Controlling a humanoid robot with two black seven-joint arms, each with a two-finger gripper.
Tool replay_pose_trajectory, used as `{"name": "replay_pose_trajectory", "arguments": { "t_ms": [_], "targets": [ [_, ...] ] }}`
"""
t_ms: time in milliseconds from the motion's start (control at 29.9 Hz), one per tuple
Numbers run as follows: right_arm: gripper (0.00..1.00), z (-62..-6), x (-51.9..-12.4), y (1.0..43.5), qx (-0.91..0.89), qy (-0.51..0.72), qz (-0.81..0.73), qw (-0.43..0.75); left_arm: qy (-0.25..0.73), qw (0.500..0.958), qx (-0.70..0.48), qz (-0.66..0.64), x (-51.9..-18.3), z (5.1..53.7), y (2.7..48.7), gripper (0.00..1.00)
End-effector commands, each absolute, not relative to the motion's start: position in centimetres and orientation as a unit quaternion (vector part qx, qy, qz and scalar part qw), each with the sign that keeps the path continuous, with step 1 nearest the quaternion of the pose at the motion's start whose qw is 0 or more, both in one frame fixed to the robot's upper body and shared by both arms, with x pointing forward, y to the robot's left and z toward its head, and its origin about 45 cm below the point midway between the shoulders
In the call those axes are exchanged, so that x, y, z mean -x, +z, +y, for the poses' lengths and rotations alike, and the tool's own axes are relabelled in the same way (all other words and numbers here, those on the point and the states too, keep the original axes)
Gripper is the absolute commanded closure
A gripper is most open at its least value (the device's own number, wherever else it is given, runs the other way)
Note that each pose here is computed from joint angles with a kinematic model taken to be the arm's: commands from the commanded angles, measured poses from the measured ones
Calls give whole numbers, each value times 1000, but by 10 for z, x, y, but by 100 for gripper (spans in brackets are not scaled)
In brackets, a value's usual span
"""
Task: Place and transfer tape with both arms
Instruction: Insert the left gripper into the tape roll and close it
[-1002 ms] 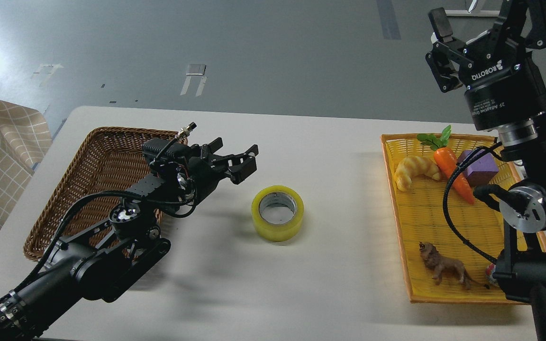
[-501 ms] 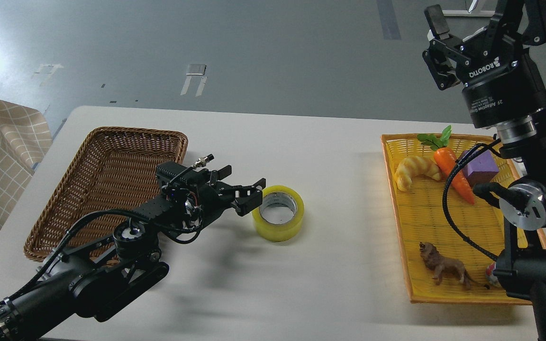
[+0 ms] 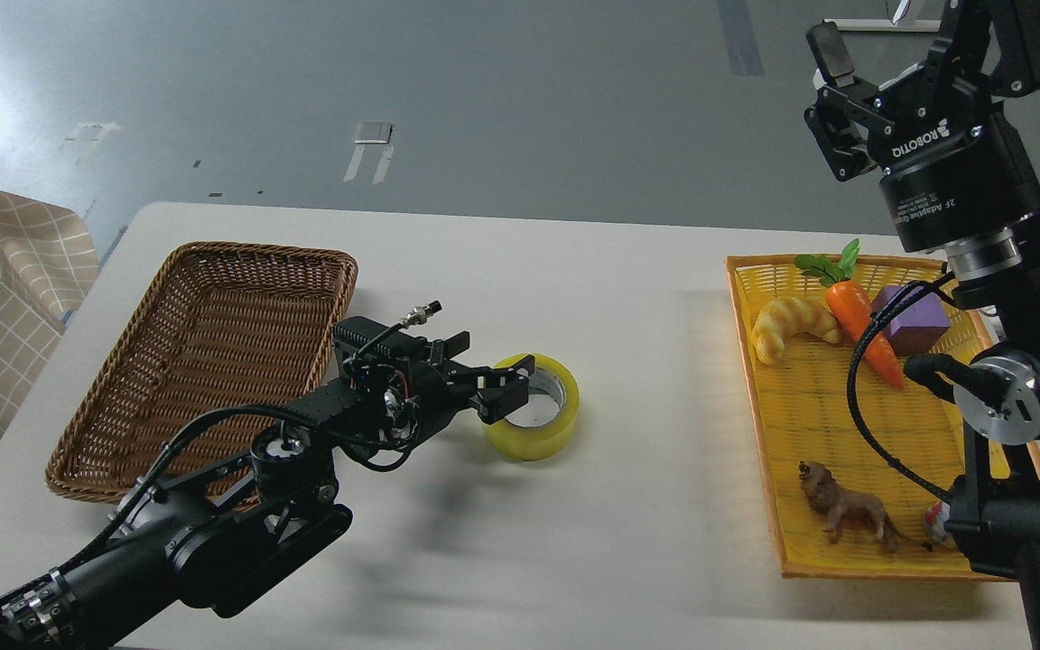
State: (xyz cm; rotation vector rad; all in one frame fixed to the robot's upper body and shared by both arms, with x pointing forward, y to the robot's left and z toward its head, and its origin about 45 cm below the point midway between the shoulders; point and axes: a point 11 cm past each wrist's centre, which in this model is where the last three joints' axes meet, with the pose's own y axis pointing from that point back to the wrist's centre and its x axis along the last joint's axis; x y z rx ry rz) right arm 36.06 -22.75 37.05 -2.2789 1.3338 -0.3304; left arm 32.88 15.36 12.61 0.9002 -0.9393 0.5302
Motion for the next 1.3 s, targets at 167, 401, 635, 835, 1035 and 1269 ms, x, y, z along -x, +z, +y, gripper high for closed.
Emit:
{"name": "replay_pose_trajectory", "arguments": {
  "t_ms": [167, 401, 635, 835, 1035, 1269],
  "targets": [
    [0, -230, -358, 362, 832, -113, 492, 232, 237, 762, -425, -427, -326, 161, 118, 2],
    [0, -232, -357, 354, 832, -104, 496, 226, 231, 762, -428, -427, -329, 161, 118, 2],
    [0, -233, -356, 353, 832, -104, 497, 225, 225, 768, -431, -417, -324, 158, 111, 2],
    [0, -233, -356, 353, 832, -105, 497, 224, 224, 768, -434, -415, -324, 160, 109, 3],
    [0, -233, -357, 352, 832, -103, 497, 222, 223, 766, -442, -410, -324, 164, 103, 14],
    [0, -233, -357, 351, 833, -103, 497, 221, 209, 769, -443, -410, -318, 161, 97, 35]
  ]
}}
